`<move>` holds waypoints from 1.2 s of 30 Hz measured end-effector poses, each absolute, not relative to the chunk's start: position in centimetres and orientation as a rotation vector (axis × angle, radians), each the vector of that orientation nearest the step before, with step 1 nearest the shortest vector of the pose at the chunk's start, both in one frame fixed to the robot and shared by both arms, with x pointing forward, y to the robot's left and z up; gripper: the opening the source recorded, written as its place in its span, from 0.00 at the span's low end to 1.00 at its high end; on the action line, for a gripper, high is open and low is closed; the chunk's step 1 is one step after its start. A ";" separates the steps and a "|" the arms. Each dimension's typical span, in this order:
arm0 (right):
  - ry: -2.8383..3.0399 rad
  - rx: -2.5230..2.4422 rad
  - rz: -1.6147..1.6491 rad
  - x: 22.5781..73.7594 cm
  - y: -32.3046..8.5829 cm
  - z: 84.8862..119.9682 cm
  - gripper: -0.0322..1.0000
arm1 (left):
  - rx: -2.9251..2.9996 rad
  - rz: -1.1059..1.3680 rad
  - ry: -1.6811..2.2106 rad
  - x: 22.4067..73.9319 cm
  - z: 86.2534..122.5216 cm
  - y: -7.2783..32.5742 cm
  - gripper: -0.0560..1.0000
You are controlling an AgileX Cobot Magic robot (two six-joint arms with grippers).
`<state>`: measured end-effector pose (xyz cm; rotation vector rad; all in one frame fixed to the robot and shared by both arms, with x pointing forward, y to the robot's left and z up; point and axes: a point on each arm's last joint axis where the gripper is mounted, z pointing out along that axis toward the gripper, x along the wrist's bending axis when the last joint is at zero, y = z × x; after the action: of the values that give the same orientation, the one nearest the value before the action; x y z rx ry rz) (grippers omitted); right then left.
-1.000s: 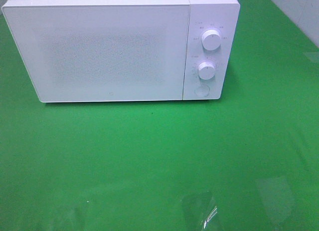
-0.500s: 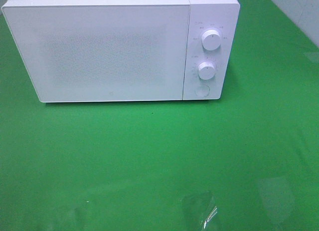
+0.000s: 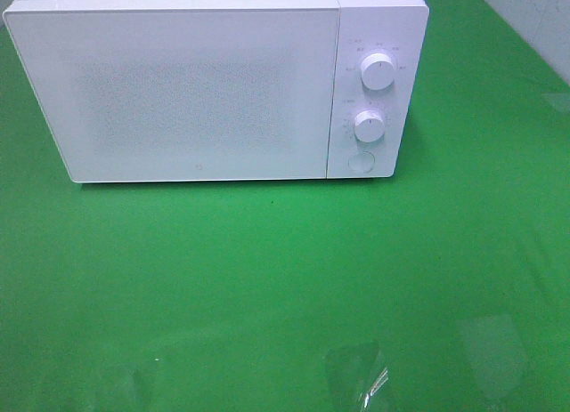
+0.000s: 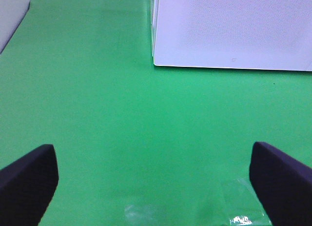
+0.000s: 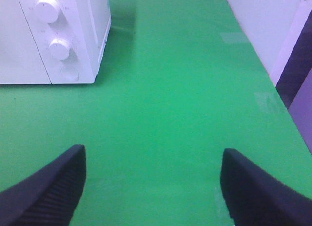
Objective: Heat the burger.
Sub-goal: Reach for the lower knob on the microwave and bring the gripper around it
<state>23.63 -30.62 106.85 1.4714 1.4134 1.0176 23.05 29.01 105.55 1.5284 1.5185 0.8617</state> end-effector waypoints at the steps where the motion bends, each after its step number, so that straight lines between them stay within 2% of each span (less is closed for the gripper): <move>1: 1.413 1.471 1.018 23.6 -30.6 106.8 0.74 | 1.528 0.862 1.518 23.1 105.5 29.0 0.99; 11: 1.403 1.409 1.047 27.4 -30.3 108.4 0.74 | 1.528 0.862 1.518 23.1 105.5 29.0 0.99; 26: 1.349 1.290 1.140 32.5 -29.6 106.8 0.74 | 1.528 0.862 1.518 23.1 105.5 29.0 0.99; 36: 1.331 1.229 1.199 38.0 -29.0 106.5 0.74 | 1.528 0.862 1.518 23.1 105.5 29.0 0.99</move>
<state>37.97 -29.02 106.52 1.2291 1.3311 1.1987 23.05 29.01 105.55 1.5284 1.5185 0.8617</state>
